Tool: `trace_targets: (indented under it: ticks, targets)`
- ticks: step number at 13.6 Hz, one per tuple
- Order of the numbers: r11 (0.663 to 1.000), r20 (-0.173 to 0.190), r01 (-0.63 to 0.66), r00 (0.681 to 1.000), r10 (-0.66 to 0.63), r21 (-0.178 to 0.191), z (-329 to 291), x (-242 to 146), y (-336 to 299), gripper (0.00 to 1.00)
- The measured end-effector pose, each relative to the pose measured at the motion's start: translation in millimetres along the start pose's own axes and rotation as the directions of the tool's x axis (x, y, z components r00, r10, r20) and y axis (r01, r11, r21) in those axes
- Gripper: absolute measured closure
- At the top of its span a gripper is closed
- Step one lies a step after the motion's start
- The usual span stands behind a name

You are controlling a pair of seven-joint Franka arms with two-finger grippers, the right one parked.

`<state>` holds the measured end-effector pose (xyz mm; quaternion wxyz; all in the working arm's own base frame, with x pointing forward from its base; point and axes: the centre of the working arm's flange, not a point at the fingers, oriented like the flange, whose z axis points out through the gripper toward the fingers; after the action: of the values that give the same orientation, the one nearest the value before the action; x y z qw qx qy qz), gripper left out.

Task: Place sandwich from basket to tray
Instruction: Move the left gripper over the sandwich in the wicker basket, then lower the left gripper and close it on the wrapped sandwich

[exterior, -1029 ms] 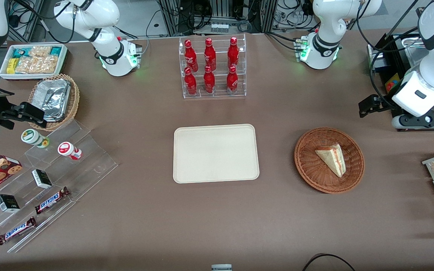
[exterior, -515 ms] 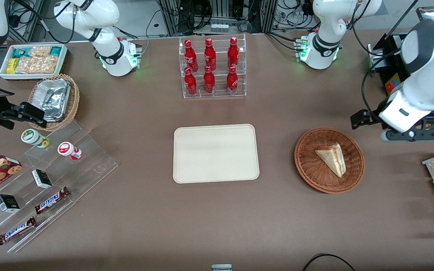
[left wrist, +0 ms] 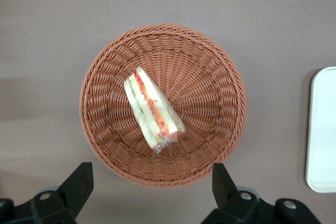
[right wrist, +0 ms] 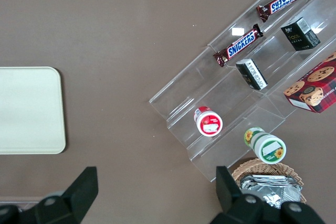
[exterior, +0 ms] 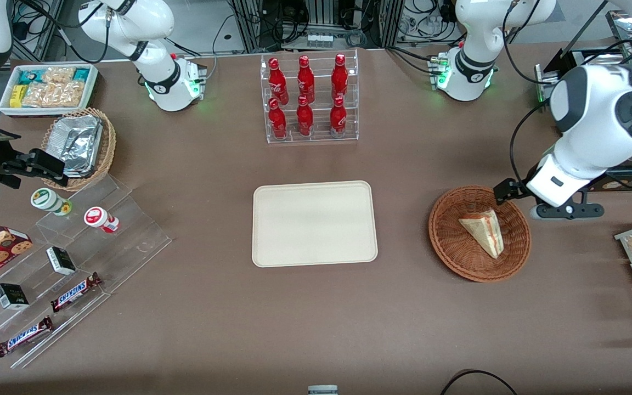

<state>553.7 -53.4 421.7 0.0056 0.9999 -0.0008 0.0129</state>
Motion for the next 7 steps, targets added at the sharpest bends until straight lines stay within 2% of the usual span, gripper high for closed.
trace_targets:
  ticks: [3, 7]
  targets:
    - [1.000, -0.019, 0.029, 0.999, -0.029, -0.002, 27, -8, -3, 0.00]
    - [0.981, -0.027, 0.194, 0.981, -0.194, -0.009, 51, -5, -3, 0.00]
